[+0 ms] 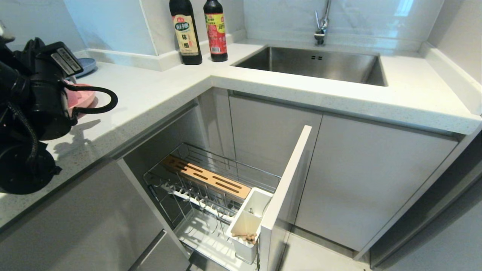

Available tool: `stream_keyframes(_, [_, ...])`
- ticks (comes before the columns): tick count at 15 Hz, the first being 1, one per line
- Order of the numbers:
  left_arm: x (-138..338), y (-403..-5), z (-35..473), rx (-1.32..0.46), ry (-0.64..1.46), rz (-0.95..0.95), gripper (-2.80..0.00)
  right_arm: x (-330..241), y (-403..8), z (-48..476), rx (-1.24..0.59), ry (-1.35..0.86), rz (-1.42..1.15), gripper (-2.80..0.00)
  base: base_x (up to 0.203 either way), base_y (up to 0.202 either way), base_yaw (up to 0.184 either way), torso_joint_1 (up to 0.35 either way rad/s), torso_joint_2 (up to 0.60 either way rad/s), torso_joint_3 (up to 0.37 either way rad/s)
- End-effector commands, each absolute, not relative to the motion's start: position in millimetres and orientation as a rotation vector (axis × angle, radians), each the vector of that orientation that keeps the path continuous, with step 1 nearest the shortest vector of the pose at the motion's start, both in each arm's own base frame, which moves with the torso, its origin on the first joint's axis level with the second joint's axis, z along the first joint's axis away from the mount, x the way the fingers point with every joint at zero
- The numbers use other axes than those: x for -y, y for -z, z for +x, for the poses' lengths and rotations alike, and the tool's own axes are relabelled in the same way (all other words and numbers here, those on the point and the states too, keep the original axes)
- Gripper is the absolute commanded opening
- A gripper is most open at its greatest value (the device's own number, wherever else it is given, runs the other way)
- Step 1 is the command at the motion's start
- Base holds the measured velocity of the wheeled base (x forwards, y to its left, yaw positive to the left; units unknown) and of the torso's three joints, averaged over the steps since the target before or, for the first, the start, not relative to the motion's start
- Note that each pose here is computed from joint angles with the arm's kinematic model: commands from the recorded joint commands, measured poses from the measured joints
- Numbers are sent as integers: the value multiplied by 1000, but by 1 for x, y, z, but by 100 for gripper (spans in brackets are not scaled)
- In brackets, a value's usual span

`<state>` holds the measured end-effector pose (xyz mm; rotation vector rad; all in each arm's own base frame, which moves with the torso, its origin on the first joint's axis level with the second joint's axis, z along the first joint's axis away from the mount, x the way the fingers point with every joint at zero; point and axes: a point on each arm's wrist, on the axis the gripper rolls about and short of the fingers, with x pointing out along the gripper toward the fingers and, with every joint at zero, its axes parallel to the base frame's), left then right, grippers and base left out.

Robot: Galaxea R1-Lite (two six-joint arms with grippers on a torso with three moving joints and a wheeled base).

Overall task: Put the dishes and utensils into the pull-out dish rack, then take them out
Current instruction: Take the spoon out of the cupboard

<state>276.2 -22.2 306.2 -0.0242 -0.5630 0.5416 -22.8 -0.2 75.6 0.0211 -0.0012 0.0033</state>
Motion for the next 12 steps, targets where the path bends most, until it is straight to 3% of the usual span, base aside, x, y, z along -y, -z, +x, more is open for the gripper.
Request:
stream_keyframes(1, [23,-303,279,555,-541,-22,-280,0,-75,-23,0,-3,21,-280,0,0,0,0,0,0])
stream_keyframes(12, [23,-291,288,504,-555,26,-280,0,-75,-23,0,-3,21,-280,0,0,0,0,0,0])
